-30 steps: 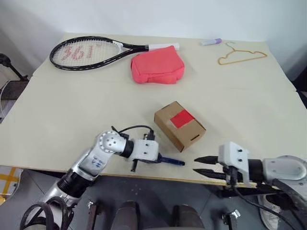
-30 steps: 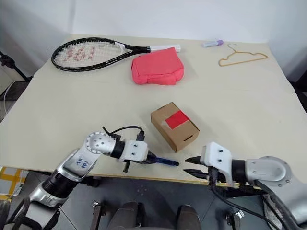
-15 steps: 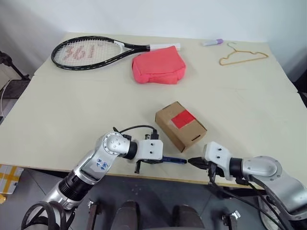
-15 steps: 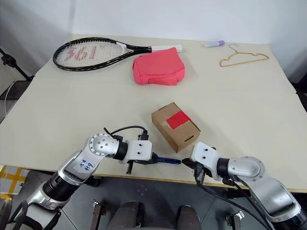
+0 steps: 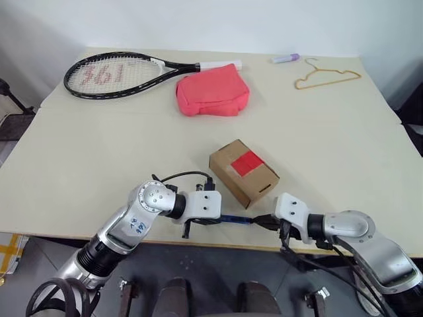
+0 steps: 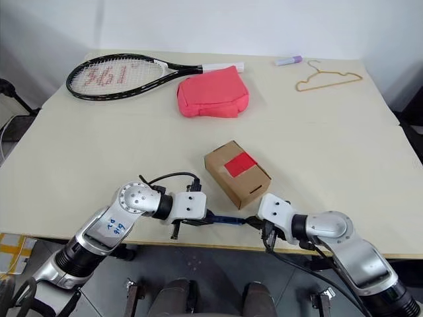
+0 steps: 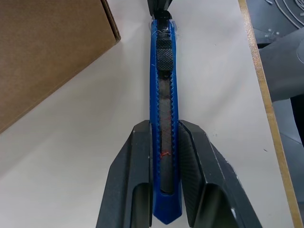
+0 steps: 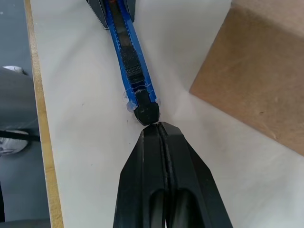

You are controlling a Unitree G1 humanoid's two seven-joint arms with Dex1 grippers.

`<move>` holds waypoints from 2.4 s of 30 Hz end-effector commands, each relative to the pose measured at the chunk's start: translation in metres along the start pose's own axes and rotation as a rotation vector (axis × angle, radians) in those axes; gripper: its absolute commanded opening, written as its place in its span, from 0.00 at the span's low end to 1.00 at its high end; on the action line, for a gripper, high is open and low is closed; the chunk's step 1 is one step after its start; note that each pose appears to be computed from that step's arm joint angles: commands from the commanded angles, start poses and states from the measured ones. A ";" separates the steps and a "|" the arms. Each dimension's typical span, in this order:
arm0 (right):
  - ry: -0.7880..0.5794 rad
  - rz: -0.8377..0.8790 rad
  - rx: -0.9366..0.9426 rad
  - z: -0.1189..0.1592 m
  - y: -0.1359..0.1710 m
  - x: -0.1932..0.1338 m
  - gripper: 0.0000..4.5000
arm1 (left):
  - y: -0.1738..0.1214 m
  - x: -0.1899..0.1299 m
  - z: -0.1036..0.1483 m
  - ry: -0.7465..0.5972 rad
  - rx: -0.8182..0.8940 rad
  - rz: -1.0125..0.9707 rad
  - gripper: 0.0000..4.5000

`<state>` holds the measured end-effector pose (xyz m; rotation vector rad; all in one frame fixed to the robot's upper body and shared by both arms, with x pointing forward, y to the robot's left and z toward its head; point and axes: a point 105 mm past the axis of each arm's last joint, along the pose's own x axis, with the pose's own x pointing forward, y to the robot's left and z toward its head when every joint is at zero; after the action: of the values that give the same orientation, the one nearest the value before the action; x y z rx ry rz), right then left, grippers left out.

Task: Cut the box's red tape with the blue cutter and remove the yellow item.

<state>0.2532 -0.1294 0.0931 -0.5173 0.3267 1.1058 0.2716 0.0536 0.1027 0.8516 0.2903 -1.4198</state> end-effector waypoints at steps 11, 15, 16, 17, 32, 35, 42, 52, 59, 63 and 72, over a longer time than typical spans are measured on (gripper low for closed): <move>-0.057 0.127 -0.055 0.022 0.015 -0.016 0.01 | -0.014 0.008 -0.008 0.020 -0.033 -0.063 0.09; -0.045 0.134 -0.059 0.023 0.012 -0.019 0.01 | -0.013 0.007 -0.009 0.021 -0.045 -0.055 0.09; -0.048 0.130 -0.059 0.024 0.011 -0.019 0.01 | -0.013 0.007 -0.010 0.022 -0.046 -0.054 0.09; -0.052 0.128 -0.060 0.025 0.010 -0.017 0.01 | -0.013 0.007 -0.010 0.022 -0.045 -0.055 0.09; -0.039 0.146 -0.076 0.023 0.002 0.009 0.01 | -0.004 0.004 -0.012 0.031 -0.044 -0.030 0.09; -0.042 0.159 -0.071 0.022 0.005 0.015 0.01 | -0.002 0.004 -0.012 0.032 -0.043 -0.027 0.09; -0.069 0.157 -0.068 0.028 0.007 0.025 0.01 | -0.002 0.004 -0.012 0.032 -0.045 -0.025 0.09; -0.123 0.166 -0.045 0.041 0.008 0.020 0.01 | -0.003 0.002 -0.014 0.036 -0.052 -0.019 0.09; -0.289 0.101 0.336 0.067 -0.001 -0.041 0.29 | 0.002 -0.025 -0.004 -0.218 0.132 0.169 0.09; -0.143 0.117 0.632 0.044 0.012 -0.053 0.59 | -0.001 -0.036 -0.002 -0.269 0.233 0.226 0.09; -0.244 0.166 0.941 0.068 0.019 -0.022 0.97 | 0.002 -0.037 0.019 -0.355 0.314 0.237 0.09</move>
<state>0.2241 -0.1107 0.1439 0.4144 0.6676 1.0254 0.2661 0.0732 0.1336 0.8315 -0.2545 -1.3704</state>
